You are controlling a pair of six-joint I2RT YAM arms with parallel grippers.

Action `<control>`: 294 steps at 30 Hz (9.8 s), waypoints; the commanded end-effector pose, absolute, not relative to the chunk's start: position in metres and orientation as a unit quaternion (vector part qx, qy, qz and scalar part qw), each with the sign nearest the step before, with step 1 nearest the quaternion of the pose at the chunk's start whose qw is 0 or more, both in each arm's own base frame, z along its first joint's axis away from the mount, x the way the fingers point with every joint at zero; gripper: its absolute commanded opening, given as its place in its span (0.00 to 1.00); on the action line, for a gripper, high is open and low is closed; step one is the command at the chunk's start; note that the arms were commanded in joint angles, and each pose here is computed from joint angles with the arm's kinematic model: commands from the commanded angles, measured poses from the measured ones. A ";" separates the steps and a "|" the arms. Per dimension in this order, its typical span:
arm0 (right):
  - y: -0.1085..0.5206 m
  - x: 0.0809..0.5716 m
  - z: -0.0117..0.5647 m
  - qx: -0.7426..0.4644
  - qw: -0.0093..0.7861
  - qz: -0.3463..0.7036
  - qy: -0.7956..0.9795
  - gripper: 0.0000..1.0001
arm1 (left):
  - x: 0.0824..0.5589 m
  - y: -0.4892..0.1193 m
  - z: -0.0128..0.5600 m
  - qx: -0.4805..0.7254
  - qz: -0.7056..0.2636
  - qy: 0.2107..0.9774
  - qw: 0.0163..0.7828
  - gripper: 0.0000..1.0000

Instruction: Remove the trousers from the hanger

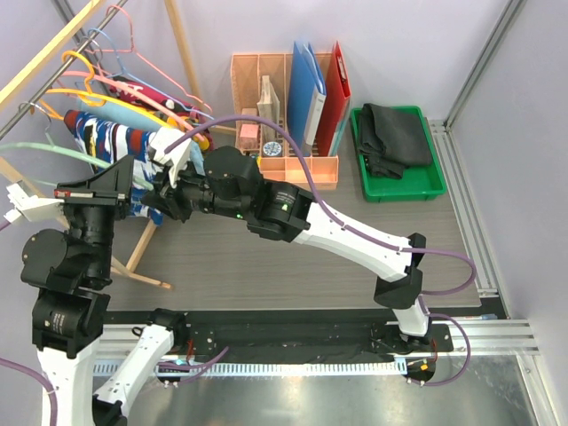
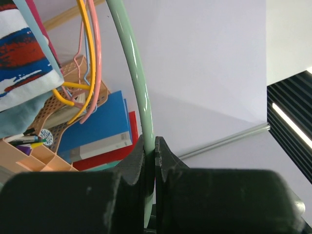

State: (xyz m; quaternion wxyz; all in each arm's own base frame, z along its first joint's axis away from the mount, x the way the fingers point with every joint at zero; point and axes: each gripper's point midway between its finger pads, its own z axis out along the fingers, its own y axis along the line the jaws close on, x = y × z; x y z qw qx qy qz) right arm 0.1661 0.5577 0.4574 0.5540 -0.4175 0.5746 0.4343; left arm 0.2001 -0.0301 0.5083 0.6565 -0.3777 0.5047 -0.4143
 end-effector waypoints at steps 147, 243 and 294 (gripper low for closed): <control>0.246 0.153 0.248 -0.198 0.529 0.229 0.793 0.99 | 0.367 -0.007 0.463 -0.494 -0.122 0.570 0.646 0.25; 0.391 0.151 0.381 -0.332 0.638 0.379 0.583 0.99 | 0.174 -0.107 0.518 -0.207 -0.520 0.572 0.600 0.00; 0.483 0.185 0.427 -0.367 0.667 0.465 0.452 0.74 | 0.144 -0.122 0.535 -0.180 -0.583 0.571 0.549 0.00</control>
